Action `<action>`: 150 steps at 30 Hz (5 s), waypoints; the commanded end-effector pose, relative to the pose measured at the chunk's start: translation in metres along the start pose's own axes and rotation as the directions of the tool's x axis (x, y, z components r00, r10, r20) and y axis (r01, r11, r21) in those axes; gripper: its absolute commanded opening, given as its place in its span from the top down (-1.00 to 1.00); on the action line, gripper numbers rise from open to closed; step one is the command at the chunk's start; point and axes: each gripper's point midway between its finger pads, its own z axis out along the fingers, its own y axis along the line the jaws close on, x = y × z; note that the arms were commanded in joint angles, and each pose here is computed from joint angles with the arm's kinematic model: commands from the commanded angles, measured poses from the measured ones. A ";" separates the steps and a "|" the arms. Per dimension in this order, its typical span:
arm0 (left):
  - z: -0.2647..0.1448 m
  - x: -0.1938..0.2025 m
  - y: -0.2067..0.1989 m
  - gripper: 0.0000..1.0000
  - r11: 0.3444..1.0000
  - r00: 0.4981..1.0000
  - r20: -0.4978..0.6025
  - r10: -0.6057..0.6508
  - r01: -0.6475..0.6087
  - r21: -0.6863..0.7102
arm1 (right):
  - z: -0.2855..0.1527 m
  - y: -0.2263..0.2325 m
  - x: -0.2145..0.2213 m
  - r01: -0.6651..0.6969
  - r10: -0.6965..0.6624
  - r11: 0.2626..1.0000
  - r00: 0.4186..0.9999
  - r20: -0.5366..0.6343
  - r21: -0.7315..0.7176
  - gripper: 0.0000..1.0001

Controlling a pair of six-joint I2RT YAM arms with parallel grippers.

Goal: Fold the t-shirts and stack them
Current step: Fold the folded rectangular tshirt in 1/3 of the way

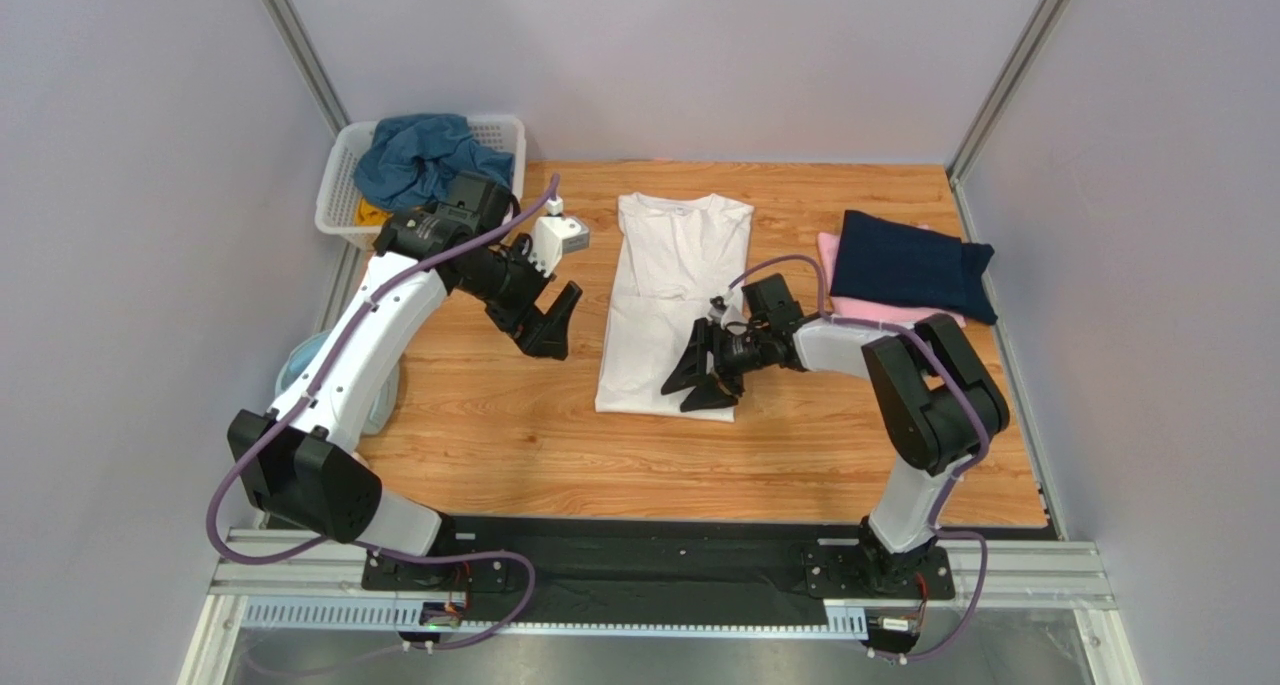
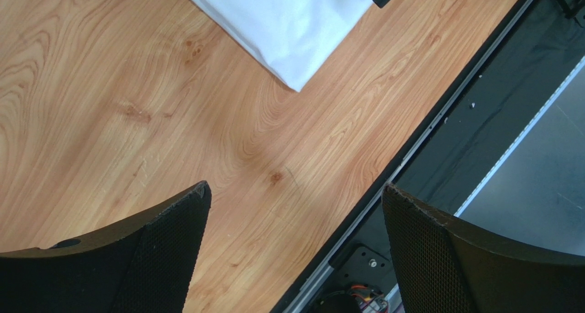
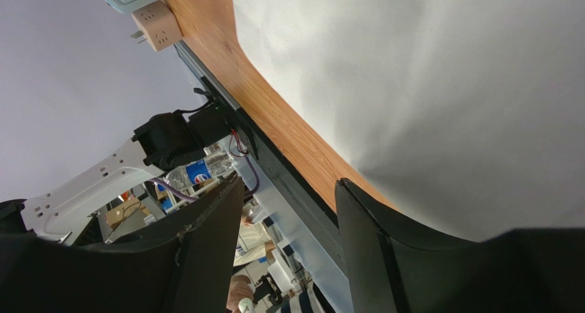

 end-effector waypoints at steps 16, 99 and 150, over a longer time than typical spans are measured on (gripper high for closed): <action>-0.007 -0.001 0.007 -0.99 0.997 0.998 0.008 0.058 -0.058 -0.054 | -0.015 0.027 0.015 0.060 -0.060 0.998 0.998 0.005 -0.033 -0.13; -0.015 0.007 0.012 -0.99 0.990 0.996 -0.018 0.082 -0.084 -0.112 | 0.111 0.040 0.021 -0.010 -0.010 0.996 0.975 -0.222 -0.092 -0.07; -0.039 0.014 0.012 -0.99 0.966 0.997 0.080 0.000 0.020 -0.256 | -0.038 0.090 0.032 0.348 -0.365 0.921 0.928 0.078 0.174 -0.30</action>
